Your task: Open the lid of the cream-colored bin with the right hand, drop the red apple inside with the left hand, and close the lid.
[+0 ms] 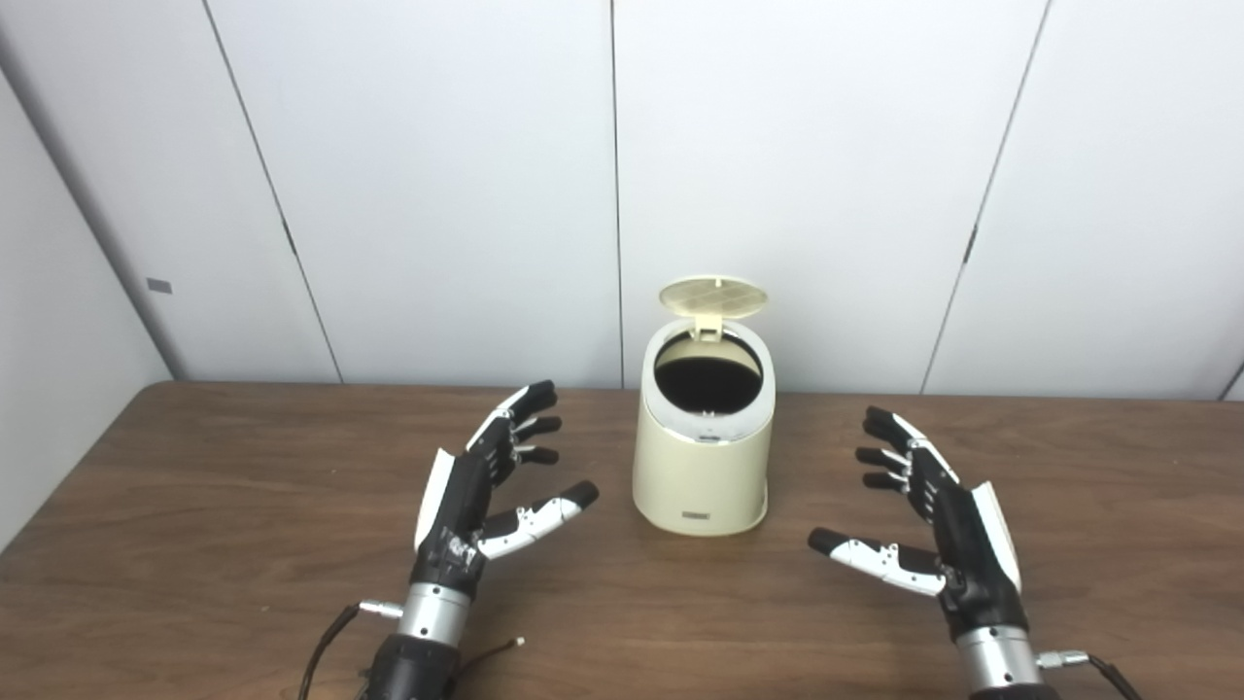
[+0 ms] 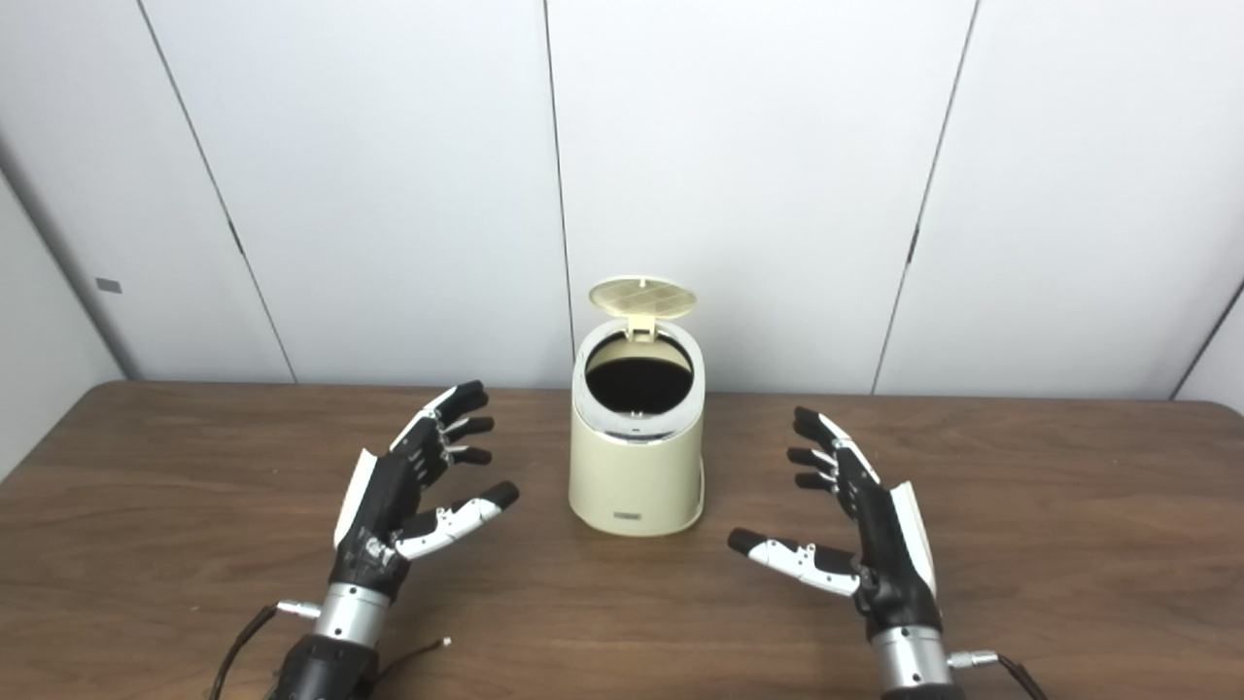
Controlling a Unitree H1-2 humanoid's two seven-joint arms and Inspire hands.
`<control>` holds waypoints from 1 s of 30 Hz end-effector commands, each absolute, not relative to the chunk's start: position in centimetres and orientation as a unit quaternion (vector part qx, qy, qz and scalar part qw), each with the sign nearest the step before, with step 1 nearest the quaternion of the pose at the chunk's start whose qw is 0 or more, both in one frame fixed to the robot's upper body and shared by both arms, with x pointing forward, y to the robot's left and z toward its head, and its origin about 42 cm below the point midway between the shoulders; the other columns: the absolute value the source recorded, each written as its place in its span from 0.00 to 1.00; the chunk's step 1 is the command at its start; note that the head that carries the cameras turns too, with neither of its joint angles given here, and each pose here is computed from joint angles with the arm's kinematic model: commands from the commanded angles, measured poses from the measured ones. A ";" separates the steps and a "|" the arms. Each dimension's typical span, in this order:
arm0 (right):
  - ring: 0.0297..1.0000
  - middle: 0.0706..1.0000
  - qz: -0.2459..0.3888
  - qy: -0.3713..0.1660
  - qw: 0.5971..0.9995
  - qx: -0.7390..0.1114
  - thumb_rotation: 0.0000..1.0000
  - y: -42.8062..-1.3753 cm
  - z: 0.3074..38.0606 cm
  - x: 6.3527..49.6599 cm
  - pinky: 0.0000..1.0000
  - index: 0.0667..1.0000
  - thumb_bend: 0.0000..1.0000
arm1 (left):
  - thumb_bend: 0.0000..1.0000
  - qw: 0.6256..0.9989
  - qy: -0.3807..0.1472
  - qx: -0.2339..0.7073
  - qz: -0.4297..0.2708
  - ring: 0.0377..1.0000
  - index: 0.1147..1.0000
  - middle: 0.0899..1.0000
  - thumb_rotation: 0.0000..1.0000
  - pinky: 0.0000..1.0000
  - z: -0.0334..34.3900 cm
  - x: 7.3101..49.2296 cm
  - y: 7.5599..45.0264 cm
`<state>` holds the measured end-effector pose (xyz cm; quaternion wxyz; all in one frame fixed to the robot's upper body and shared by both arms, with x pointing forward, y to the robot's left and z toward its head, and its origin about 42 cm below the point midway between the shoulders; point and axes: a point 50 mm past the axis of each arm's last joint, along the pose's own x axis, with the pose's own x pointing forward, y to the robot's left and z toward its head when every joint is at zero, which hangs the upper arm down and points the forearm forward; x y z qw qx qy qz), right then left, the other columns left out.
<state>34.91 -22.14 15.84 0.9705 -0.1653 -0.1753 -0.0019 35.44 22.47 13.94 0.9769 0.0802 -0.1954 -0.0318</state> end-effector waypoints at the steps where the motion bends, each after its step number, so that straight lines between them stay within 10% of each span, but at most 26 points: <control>1: 0.77 0.84 0.005 -0.243 0.954 -0.173 0.30 -21.8 19.5 36.3 0.70 0.84 0.81 | 0.80 0.973 -0.215 0.076 -0.034 0.78 0.85 0.83 0.19 0.65 14.9 35.4 22.8; 30: 0.83 0.89 0.100 -0.319 0.862 -0.382 0.41 -19.3 36.6 42.1 0.64 0.88 0.88 | 0.78 0.976 -0.179 0.116 -0.046 0.81 0.84 0.84 0.16 0.68 13.4 34.4 23.2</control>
